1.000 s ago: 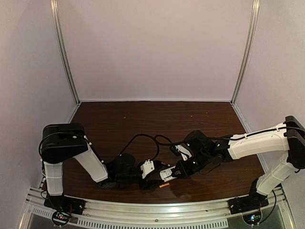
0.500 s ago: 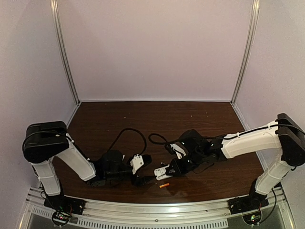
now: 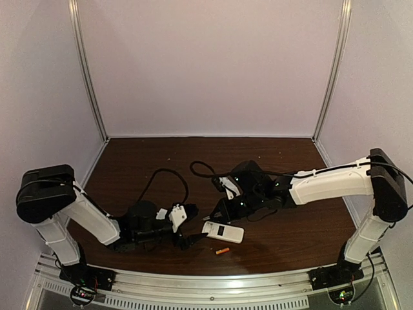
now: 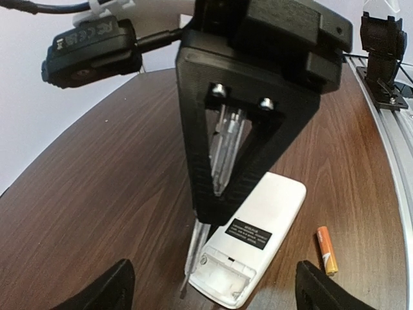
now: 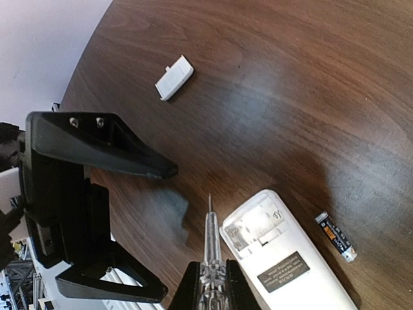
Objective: Unload the batteries from the remote control
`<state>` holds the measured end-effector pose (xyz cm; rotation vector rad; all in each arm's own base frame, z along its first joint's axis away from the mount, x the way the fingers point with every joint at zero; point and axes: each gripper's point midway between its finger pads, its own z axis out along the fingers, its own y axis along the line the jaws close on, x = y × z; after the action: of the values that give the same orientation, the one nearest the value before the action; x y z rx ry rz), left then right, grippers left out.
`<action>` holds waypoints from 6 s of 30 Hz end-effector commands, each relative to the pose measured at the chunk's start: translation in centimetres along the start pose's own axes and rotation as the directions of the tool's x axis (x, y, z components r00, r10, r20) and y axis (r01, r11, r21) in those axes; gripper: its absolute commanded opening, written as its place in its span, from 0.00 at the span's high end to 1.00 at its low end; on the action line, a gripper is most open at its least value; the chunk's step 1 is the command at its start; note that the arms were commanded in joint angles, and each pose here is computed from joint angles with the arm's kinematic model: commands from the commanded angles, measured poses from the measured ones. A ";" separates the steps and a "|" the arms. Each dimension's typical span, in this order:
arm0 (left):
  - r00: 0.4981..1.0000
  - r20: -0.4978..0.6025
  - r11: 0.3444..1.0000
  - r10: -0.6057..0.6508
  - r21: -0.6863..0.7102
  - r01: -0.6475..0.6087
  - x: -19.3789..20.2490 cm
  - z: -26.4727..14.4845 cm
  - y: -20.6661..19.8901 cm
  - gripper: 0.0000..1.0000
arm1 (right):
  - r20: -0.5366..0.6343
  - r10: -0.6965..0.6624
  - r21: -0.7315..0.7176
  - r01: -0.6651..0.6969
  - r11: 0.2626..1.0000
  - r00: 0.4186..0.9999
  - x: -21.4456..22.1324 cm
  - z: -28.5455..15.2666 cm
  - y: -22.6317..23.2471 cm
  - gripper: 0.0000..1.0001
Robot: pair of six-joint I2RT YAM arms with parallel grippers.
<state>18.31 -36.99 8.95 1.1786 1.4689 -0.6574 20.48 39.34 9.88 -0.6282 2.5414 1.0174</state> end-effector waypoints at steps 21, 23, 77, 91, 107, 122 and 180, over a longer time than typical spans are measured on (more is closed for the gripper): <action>0.994 0.087 0.922 -0.062 -0.377 0.090 -3.2 -5.3 7.0 0.03 | 0.417 -0.131 0.247 0.027 0.969 0.899 -6.8 -11.8 -0.7 1.00; 0.992 0.103 0.911 -0.070 -0.398 0.105 -3.5 -5.9 7.4 0.03 | 0.451 -0.142 0.291 0.005 0.957 0.881 -6.6 -13.1 -1.7 1.00; 0.977 0.186 0.859 -0.107 -0.477 0.185 -2.9 -10.5 8.4 0.03 | 0.384 -0.195 0.466 -0.008 0.885 0.903 -1.6 -0.2 -11.6 0.87; 0.976 0.190 0.858 -0.108 -0.478 0.188 -2.9 -10.7 8.5 0.03 | 0.357 -0.189 0.474 -0.003 0.881 0.915 -0.9 0.7 -12.2 0.79; 0.975 0.195 0.856 -0.111 -0.480 0.193 -3.0 -10.8 8.5 0.03 | 0.405 -0.197 0.429 0.005 0.903 0.893 -2.9 -1.9 -9.5 0.58; 0.972 0.205 0.849 -0.111 -0.489 0.200 -3.1 -11.1 8.7 0.03 | 0.513 -0.294 0.509 -0.011 0.861 0.806 -6.5 -11.0 -7.2 0.03; 0.998 0.019 0.308 -0.068 -0.951 0.039 -1.0 -26.4 25.7 0.03 | 0.343 -0.642 0.888 -0.014 0.460 0.685 -11.6 -25.0 -14.9 0.00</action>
<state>30.02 -5.57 21.84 0.1638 1.5759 0.3691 32.76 16.25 24.65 -0.3044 1.7759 -0.1646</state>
